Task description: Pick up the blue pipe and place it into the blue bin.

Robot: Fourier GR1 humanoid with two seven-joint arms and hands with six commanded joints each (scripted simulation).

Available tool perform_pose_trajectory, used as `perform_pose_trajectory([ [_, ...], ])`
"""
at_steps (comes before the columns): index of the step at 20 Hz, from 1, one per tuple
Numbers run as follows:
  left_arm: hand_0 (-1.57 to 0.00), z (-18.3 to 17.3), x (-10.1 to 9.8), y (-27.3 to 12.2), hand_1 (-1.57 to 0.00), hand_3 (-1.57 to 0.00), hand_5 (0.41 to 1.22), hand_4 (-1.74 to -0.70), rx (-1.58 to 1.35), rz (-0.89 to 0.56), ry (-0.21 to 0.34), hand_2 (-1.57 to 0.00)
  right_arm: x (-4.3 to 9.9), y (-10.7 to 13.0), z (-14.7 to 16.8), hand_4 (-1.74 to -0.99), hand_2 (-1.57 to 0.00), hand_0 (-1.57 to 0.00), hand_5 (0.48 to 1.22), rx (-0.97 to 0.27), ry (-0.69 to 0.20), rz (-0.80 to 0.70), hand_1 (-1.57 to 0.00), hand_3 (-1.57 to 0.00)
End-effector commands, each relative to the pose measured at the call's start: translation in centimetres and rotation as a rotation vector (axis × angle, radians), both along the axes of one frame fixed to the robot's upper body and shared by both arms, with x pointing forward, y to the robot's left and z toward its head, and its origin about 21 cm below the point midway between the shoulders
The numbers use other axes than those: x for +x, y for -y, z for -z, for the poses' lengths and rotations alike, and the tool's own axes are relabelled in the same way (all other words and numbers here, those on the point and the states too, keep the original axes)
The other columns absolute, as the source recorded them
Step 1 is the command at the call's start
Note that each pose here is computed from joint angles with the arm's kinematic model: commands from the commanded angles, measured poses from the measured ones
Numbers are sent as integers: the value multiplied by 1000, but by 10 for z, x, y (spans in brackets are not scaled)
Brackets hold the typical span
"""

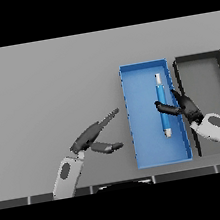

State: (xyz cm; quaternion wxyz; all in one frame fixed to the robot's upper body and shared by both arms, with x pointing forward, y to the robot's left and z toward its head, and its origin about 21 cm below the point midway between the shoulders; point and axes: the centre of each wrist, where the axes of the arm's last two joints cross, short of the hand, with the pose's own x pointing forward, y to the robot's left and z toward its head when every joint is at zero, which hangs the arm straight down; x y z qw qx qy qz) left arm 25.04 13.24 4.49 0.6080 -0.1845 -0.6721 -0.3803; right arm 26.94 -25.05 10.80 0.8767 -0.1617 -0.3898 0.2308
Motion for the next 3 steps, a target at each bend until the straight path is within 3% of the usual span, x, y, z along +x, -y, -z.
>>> perform_pose_trajectory([
  [1,1,1,0,0,1,1,431,-885,3,1,-2,1,3,0,2,-1022,-5,-6,655,-7,7,-8,-5,-3],
  [3,1,5,2,-3,1,1,431,-885,13,-5,-8,1,4,-2,3,-1022,-5,-6,643,2,-4,-7,-5,-3],
])
